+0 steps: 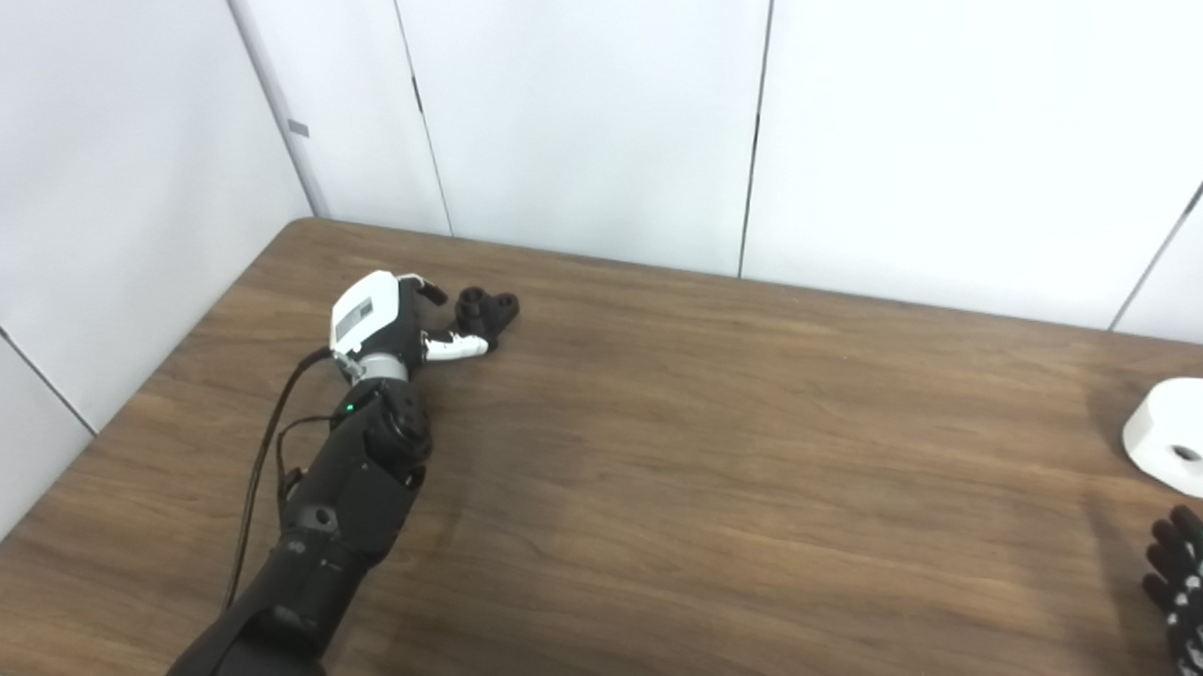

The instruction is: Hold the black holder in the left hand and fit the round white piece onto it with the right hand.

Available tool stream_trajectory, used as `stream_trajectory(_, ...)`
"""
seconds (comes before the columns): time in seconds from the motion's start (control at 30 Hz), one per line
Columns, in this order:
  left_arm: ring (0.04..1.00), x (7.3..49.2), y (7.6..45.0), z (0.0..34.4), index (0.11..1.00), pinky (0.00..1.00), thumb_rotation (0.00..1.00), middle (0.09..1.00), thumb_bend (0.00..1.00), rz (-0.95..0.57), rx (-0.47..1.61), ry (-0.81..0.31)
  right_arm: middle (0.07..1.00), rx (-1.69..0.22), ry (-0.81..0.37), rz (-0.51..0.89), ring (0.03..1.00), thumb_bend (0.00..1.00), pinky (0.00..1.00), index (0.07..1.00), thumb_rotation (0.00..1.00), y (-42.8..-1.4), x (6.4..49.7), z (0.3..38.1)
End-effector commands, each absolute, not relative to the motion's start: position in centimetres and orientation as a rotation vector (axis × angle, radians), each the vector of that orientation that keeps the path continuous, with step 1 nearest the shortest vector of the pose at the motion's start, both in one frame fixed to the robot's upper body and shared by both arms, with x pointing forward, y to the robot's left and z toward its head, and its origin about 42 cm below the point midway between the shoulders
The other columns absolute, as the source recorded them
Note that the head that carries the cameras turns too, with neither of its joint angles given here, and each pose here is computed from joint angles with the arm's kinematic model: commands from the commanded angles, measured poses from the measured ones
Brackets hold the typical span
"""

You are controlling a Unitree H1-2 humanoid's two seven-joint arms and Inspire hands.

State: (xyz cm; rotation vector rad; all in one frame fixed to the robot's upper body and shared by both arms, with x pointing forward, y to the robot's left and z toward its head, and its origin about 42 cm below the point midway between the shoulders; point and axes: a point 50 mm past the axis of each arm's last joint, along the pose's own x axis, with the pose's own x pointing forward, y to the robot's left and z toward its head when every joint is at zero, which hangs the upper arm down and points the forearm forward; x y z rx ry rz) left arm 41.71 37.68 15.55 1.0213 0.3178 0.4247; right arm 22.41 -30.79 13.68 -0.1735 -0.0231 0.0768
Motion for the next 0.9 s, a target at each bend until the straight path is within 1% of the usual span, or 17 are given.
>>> stream_trajectory(0.0,0.928,42.2,38.2,16.5,0.678,0.88,0.29,0.872,0.89,0.418,1.053,0.306,0.991,-0.195,-0.058,0.081,0.994,0.70,1.00,1.000,1.00,-31.2,22.4,14.9)
stream_trajectory(0.2,0.936,42.0,38.3,16.3,0.677,0.92,0.27,0.874,0.89,0.402,1.078,0.321,0.993,-0.188,-0.056,0.079,0.999,0.69,1.00,1.000,1.00,-31.2,22.3,15.0)
stream_trajectory(0.4,0.934,42.0,38.4,15.8,0.664,0.91,0.26,0.856,0.89,0.396,1.090,0.321,0.987,-0.193,-0.055,0.076,0.992,0.72,1.00,1.000,1.00,-31.3,22.3,15.0)
stream_trajectory(0.53,0.932,42.0,38.2,15.7,0.660,0.91,0.25,0.848,0.90,0.396,1.089,0.323,0.985,-0.198,-0.062,0.080,0.987,0.70,1.00,1.000,1.00,-31.3,22.3,15.0)
stream_trajectory(0.7,0.927,42.0,38.0,15.5,0.664,0.93,0.28,0.852,0.89,0.385,1.089,0.328,0.984,-0.193,-0.059,0.076,0.980,0.69,1.00,1.000,1.00,-31.4,22.3,15.0)
stream_trajectory(0.87,0.920,42.0,37.9,15.5,0.652,0.93,0.27,0.847,0.88,0.383,1.083,0.328,0.982,-0.197,-0.059,0.074,0.977,0.68,1.00,1.000,1.00,-31.4,22.3,15.1)
